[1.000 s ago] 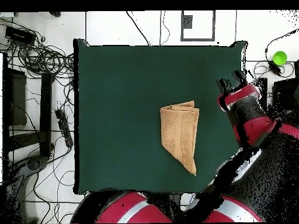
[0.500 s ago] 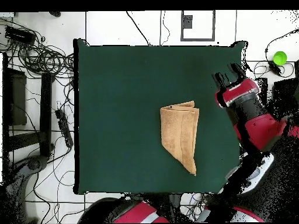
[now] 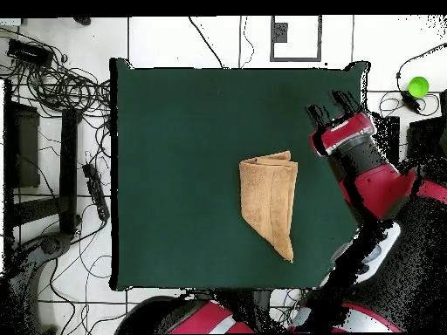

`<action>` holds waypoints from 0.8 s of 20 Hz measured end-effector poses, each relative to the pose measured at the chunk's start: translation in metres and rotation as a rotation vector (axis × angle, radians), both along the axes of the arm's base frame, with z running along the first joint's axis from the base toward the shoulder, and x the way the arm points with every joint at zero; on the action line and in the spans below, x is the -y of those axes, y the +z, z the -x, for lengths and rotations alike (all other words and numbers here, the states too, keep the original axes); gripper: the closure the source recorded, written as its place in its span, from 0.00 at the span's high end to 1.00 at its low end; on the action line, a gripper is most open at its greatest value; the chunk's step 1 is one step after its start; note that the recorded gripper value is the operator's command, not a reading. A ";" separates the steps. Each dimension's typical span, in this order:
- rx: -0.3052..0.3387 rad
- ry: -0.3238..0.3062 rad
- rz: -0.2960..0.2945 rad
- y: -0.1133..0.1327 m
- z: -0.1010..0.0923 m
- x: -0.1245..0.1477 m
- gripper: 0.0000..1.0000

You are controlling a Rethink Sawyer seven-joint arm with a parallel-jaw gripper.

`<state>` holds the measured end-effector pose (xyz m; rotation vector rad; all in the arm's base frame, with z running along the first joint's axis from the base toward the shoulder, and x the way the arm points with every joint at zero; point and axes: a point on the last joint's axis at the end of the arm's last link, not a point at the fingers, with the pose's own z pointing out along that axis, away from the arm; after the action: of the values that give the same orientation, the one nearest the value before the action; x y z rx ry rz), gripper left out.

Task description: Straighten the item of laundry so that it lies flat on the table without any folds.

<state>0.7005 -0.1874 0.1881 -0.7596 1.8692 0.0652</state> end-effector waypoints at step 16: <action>-0.248 0.093 -0.021 -0.039 0.016 -0.042 1.00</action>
<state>0.6843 -0.1454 0.1489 -0.8549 2.0623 0.2476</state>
